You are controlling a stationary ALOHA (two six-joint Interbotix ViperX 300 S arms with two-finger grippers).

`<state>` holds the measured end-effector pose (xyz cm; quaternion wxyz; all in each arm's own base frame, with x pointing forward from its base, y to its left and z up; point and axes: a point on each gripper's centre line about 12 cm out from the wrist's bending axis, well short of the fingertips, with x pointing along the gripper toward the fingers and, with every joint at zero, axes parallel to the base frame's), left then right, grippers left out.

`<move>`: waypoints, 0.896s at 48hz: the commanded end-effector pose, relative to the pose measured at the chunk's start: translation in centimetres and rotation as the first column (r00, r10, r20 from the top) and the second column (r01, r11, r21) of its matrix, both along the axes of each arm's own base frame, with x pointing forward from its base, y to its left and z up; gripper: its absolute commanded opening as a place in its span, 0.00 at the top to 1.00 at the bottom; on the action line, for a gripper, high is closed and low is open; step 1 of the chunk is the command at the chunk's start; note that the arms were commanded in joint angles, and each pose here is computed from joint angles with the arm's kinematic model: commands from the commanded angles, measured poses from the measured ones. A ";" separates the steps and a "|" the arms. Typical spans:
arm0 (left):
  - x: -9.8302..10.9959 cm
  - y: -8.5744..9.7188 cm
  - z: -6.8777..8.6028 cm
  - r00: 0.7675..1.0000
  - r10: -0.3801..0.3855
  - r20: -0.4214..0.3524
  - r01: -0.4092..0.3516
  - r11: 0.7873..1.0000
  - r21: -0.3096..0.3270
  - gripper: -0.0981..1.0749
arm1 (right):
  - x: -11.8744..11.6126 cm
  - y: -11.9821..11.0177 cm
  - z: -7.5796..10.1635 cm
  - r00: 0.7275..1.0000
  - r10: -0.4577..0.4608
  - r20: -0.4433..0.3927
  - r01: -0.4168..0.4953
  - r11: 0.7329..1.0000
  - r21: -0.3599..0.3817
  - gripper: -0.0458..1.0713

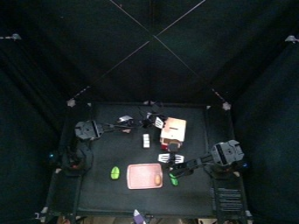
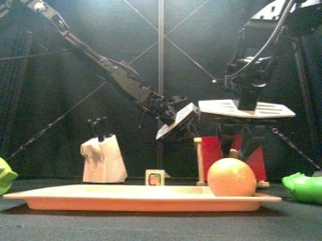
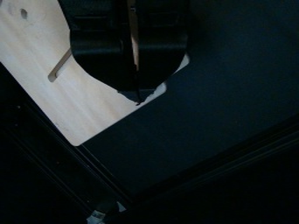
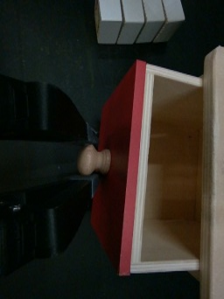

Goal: Close drawer

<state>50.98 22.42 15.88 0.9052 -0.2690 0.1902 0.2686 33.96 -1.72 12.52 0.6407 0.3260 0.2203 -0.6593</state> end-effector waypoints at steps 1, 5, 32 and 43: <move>-0.3 -0.3 -0.1 1.000 -0.005 -0.006 0.005 1.000 -0.007 0.67 | 0.2 -1.1 1.6 0.999 -0.023 0.046 0.024 1.000 -0.005 0.65; -0.3 -0.2 -0.1 1.000 -0.003 -0.006 0.003 1.000 -0.006 0.67 | 0.2 -1.5 1.6 0.998 -0.030 0.046 0.030 1.000 -0.007 0.65; -0.3 -0.3 -0.2 1.000 -0.005 -0.009 0.005 1.000 -0.008 0.67 | 0.2 -2.6 1.0 0.997 -0.064 0.038 0.064 0.998 -0.008 0.65; -0.3 -0.3 -0.2 1.000 -0.003 -0.009 0.003 1.000 -0.007 0.67 | 0.1 -3.6 1.0 0.996 -0.085 0.035 0.086 0.996 -0.013 0.65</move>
